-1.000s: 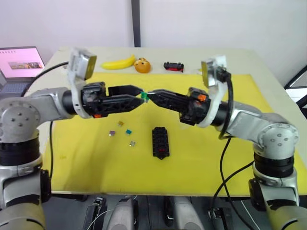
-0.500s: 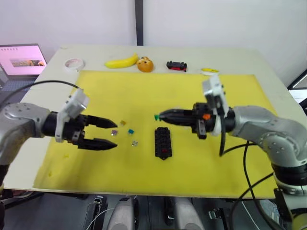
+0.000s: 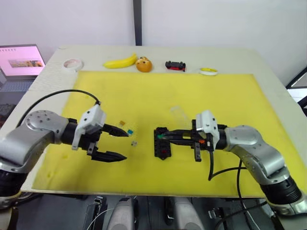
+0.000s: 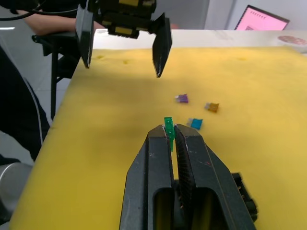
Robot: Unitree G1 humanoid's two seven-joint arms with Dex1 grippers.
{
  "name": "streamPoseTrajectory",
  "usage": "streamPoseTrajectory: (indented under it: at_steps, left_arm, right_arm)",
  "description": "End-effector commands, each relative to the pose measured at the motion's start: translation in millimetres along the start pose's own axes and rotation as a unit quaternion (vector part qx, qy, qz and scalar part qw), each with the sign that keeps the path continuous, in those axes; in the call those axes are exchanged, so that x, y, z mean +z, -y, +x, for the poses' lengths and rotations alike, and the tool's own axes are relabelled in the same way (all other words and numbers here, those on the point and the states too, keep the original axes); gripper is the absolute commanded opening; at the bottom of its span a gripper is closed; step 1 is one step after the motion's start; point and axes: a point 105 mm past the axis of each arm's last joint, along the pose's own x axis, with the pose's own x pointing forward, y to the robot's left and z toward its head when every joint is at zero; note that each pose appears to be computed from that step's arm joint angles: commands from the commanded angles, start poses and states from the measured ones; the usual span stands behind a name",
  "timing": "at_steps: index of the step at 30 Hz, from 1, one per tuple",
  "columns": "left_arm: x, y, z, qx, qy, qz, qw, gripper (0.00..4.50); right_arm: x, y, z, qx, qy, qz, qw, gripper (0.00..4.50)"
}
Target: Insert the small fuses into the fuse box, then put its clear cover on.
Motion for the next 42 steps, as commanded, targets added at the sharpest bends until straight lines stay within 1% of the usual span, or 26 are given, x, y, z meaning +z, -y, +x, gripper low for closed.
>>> streamPoseTrajectory:
  at_steps: [1,6,13,22,42]
  left_arm:
    - [8.4,2.9,3.6,0.007,0.012,0.035,0.999,3.95]
    - [5.9,11.8,10.9,0.009,0.022,0.036,0.999,3.95]
    - [1.0,18.9,15.4,0.013,0.022,0.031,0.999,3.95]
    - [1.4,18.4,16.6,0.018,0.022,0.032,0.999,3.95]
    - [-1.0,20.0,19.1,0.026,0.018,0.032,0.999,3.95]
  right_arm:
    - [-1.7,2.3,-6.4,-0.009,0.015,-0.024,1.0,0.19]
    - [-14.7,3.5,-7.8,-0.002,0.008,-0.023,1.0,0.19]
    - [-18.5,1.7,-2.0,0.017,0.012,-0.023,1.0,0.19]
    - [-25.1,1.3,3.3,0.029,0.01,-0.024,0.999,0.19]
    - [-37.0,8.1,3.5,0.031,0.0,-0.02,0.999,0.19]
